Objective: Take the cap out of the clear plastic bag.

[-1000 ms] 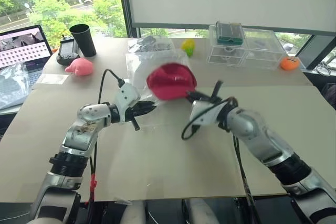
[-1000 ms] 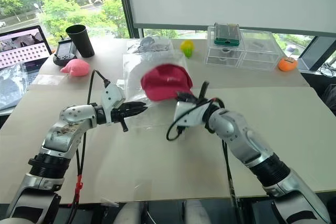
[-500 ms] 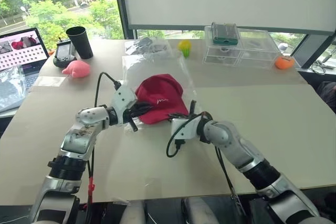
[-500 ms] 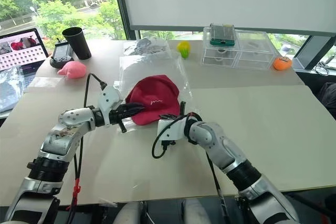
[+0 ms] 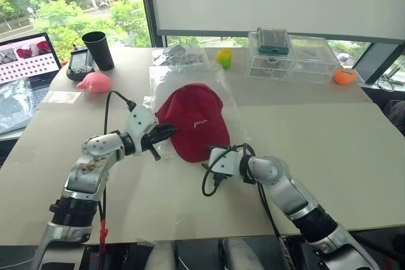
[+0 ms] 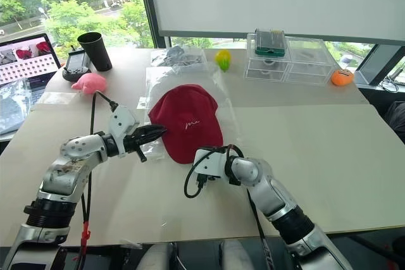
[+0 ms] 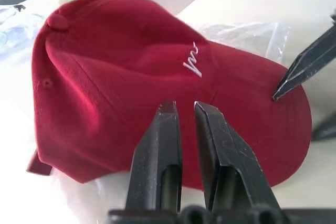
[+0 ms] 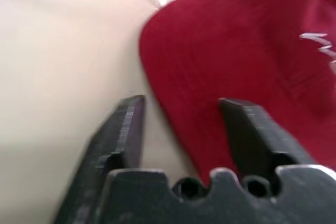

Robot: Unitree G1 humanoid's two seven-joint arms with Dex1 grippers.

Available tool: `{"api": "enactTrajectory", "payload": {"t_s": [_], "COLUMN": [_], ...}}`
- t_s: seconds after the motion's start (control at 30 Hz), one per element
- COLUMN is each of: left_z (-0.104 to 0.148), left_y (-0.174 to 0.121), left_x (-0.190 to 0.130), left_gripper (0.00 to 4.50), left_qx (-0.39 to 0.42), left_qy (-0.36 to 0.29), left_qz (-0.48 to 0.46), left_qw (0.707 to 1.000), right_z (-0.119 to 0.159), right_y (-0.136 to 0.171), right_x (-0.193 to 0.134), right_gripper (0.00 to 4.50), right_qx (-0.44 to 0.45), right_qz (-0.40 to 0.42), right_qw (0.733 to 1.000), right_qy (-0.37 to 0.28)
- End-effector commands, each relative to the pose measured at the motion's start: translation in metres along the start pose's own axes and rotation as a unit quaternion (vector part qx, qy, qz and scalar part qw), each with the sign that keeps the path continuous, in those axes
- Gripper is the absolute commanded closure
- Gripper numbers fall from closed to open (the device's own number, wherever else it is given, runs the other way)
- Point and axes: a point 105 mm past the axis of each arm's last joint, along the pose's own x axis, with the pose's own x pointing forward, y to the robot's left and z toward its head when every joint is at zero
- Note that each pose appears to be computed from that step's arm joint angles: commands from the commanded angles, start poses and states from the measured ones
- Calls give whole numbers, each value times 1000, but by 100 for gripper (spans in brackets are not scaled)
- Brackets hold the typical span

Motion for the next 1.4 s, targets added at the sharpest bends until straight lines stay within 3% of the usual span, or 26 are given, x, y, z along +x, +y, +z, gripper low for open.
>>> {"api": "enactTrajectory", "payload": {"t_s": [0.03,0.13,0.23,0.33,0.43,0.53,0.6,0.67,0.73,0.8,0.97,1.17,1.4], "left_z": [9,7,-2,-13,-27,-33,-40,-51,-69,-84,-105,-112,-106], "left_y": [2,6,22,44,65,74,83,87,88,87,85,79,87], "left_x": [-12,-32,-59,-83,-104,-119,-135,-154,-170,-184,-200,-188,-183], "left_gripper": [395,395,395,395,395,395,395,395,395,395,395,395,395], "left_qx": [3,-34,-94,-145,-169,-182,-186,-191,-182,-186,-196,-209,-209], "left_qy": [-15,-24,-29,-41,-37,-45,-45,-42,-13,3,19,20,3], "left_qz": [12,38,120,241,374,449,521,580,615,634,648,631,624], "left_qw": [1000,998,988,959,911,874,832,791,767,751,736,746,753], "right_z": [10,32,39,5,-47,-74,-96,-114,-126,-135,-143,-146,-144], "right_y": [-4,-43,-98,-148,-169,-169,-159,-149,-147,-145,-141,-142,-141], "right_x": [-19,-49,-92,-121,-139,-145,-146,-145,-149,-152,-150,-150,-148], "right_gripper": [161,161,161,161,161,161,161,161,161,161,161,161,161], "right_qx": [79,191,294,353,374,343,331,284,308,305,308,327,328], "right_qz": [30,-14,-102,-260,-401,-459,-485,-498,-523,-530,-529,-531,-525], "right_qw": [996,976,933,882,831,819,809,816,793,788,786,779,782], "right_qy": [-25,-100,-182,-174,-95,-28,16,71,64,74,81,68,66]}}
